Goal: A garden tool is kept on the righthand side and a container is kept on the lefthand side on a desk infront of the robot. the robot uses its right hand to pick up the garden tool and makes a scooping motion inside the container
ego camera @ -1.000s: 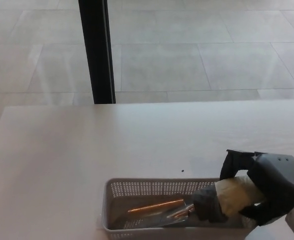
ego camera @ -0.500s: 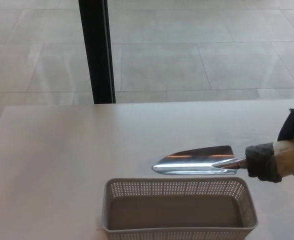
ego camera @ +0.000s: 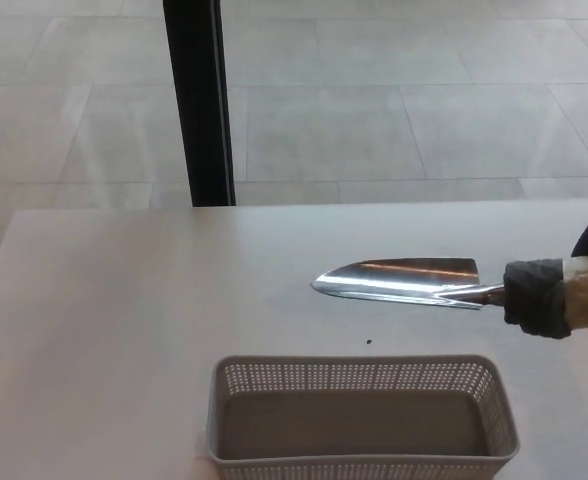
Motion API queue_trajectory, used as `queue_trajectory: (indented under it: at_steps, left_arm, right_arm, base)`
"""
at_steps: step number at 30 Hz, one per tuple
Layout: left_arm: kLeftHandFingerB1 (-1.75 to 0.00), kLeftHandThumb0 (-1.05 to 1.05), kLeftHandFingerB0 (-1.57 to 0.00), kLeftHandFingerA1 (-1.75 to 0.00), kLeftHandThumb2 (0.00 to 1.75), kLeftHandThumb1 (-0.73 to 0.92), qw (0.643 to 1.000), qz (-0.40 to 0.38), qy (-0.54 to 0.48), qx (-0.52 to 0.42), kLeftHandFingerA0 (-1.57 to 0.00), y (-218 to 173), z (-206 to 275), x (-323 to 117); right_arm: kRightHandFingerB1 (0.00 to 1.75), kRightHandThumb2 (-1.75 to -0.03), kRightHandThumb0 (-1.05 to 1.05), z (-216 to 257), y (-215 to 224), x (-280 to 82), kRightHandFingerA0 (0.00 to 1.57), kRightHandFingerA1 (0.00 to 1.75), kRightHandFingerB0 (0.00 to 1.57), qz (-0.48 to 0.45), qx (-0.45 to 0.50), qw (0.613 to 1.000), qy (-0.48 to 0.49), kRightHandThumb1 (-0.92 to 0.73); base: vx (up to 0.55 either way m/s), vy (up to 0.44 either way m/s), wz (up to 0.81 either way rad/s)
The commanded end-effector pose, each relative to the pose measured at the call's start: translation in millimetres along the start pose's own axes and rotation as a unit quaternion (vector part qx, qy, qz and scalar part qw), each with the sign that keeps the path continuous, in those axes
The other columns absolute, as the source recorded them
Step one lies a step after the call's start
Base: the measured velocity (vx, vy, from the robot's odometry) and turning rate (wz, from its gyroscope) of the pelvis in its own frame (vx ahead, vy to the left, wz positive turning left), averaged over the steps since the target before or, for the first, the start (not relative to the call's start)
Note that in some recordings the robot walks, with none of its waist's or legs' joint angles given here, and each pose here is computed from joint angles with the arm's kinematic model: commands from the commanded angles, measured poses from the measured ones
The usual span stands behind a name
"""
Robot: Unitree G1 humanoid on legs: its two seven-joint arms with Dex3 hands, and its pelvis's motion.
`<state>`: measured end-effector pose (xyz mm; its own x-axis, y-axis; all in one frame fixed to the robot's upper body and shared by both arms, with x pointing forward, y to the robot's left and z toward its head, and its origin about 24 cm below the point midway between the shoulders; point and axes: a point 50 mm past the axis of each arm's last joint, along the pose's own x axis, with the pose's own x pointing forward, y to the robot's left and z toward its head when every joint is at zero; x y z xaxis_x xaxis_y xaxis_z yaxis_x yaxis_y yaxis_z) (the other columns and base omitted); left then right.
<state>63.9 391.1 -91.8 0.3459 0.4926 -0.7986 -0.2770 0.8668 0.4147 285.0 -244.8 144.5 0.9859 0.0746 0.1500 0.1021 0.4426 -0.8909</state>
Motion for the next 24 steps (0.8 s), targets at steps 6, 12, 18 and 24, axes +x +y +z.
queue_trajectory:
  at_steps: [6, 12, 18, 24]
  left_arm:
    - [-0.54, -0.54, -0.62, -0.71, 0.59, 0.65, 1.000, 0.000, -0.003, -0.002, -0.66, 3, -6, -2]
    - [-0.51, -0.51, -0.60, -0.69, 0.58, 0.64, 1.000, 0.004, 0.013, -0.014, -0.67, 2, -13, -3]
    - [-0.52, -0.49, -0.56, -0.70, 0.59, 0.66, 1.000, -0.001, 0.008, -0.012, -0.61, 2, -13, -3]
    - [-0.48, -0.50, -0.59, -0.67, 0.58, 0.64, 1.000, 0.005, 0.008, -0.015, -0.67, 5, -13, -3]
  right_arm:
    - [1.50, -1.02, -0.13, -68, 44, -16, 0.90, 1.71, 0.83, -0.076, 0.181, 0.949, 0.246, -0.50]
    - [1.40, -0.86, -0.14, -87, 36, -14, 0.99, 1.73, 0.71, -0.137, 0.226, 0.912, 0.314, -0.56]
    - [1.17, -0.72, -0.23, -94, 38, -15, 0.80, 1.65, 0.77, -0.180, 0.250, 0.883, 0.355, -0.65]
    - [1.44, -0.76, -0.17, -91, 53, -20, 0.82, 1.71, 0.76, -0.141, 0.207, 0.913, 0.323, -0.59]
  base:
    - [0.00, 0.000, 0.00]
    - [0.00, 0.000, 0.00]
    - [0.00, 0.000, 0.00]
    - [0.00, 0.000, 0.00]
